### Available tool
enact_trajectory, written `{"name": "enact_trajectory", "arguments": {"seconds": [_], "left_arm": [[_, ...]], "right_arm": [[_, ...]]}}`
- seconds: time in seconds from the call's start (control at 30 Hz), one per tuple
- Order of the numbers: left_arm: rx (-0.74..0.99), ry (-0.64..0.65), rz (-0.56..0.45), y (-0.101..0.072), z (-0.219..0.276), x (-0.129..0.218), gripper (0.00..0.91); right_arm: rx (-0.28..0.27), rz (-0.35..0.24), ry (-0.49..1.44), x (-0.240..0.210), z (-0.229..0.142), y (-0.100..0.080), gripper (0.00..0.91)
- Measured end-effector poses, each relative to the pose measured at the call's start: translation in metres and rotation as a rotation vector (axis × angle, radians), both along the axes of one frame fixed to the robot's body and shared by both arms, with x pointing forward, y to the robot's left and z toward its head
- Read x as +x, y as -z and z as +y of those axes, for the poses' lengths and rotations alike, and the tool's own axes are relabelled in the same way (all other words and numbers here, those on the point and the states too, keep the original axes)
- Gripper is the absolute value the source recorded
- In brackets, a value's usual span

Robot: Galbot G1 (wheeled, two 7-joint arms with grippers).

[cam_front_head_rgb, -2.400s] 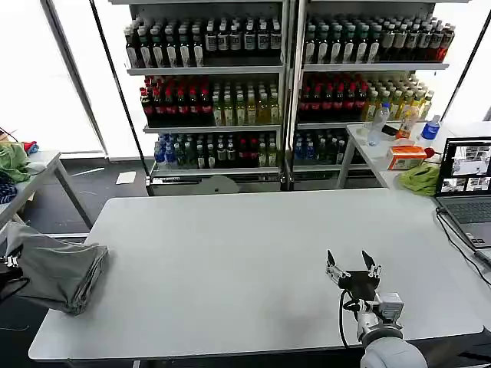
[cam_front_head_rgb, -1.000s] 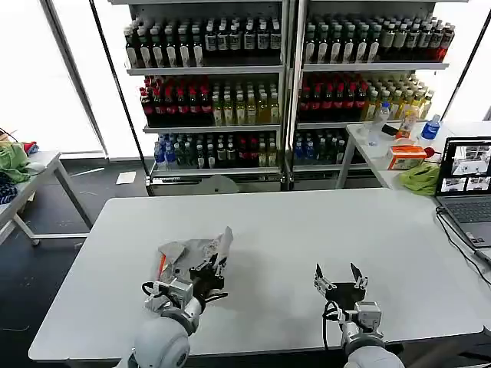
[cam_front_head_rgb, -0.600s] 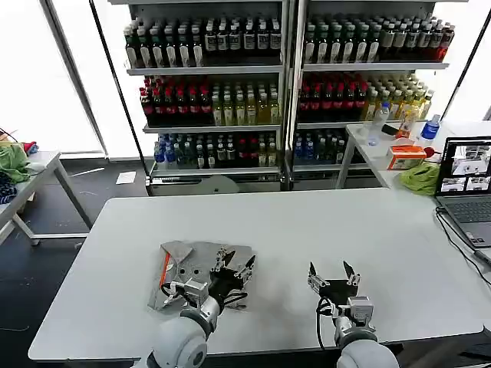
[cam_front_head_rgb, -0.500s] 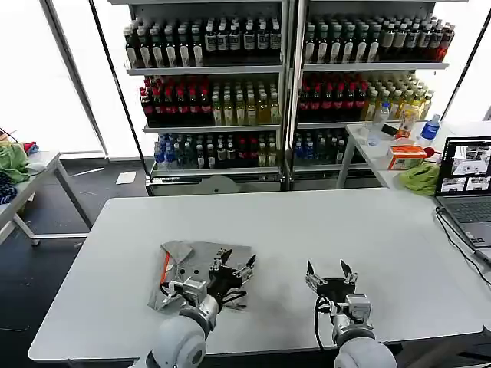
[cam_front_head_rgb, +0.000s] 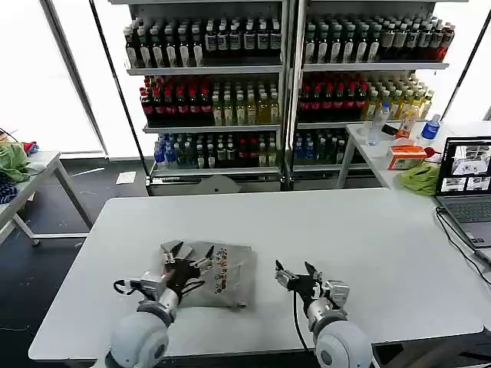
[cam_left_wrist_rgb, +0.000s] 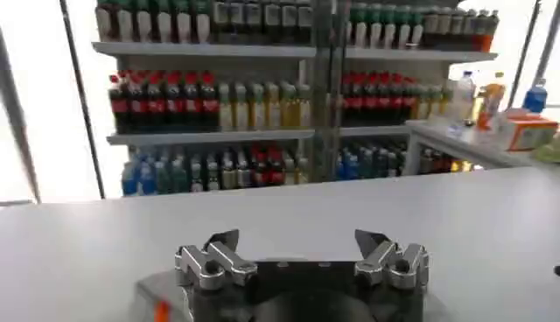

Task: Fold and organize the clothes.

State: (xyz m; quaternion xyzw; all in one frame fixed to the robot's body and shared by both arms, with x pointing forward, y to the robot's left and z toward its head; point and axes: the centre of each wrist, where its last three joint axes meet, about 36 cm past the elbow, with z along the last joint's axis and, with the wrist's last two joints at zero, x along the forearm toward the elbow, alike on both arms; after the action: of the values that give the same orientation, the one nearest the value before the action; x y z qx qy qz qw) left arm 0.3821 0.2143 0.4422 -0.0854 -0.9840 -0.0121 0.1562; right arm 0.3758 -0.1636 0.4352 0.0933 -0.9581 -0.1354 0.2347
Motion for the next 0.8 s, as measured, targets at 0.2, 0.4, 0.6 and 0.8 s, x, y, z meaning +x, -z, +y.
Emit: {"name": "enact_trajectory", "arguments": {"seconds": [0.2,0.4,0.6,0.8], "left_arm": [[0.039,-0.069,-0.002,-0.008,0.028,-0.007,0.907],[0.061,-0.127,0.006,-0.011,0.048,-0.012,0.907],[0.070,-0.166,0.011,-0.016,0.061,-0.016,0.907],[0.073,-0.191,0.014,-0.019,0.069,-0.021,0.907]], "right_arm": [[0.072,0.066,-0.073,0.014,0.018,0.001,0.907],[0.115,0.115,-0.144,0.027,0.036,0.004,0.867],[0.135,0.143,-0.183,0.038,0.049,0.005,0.846],[0.148,0.172,-0.186,0.043,0.054,0.010,0.363]]}}
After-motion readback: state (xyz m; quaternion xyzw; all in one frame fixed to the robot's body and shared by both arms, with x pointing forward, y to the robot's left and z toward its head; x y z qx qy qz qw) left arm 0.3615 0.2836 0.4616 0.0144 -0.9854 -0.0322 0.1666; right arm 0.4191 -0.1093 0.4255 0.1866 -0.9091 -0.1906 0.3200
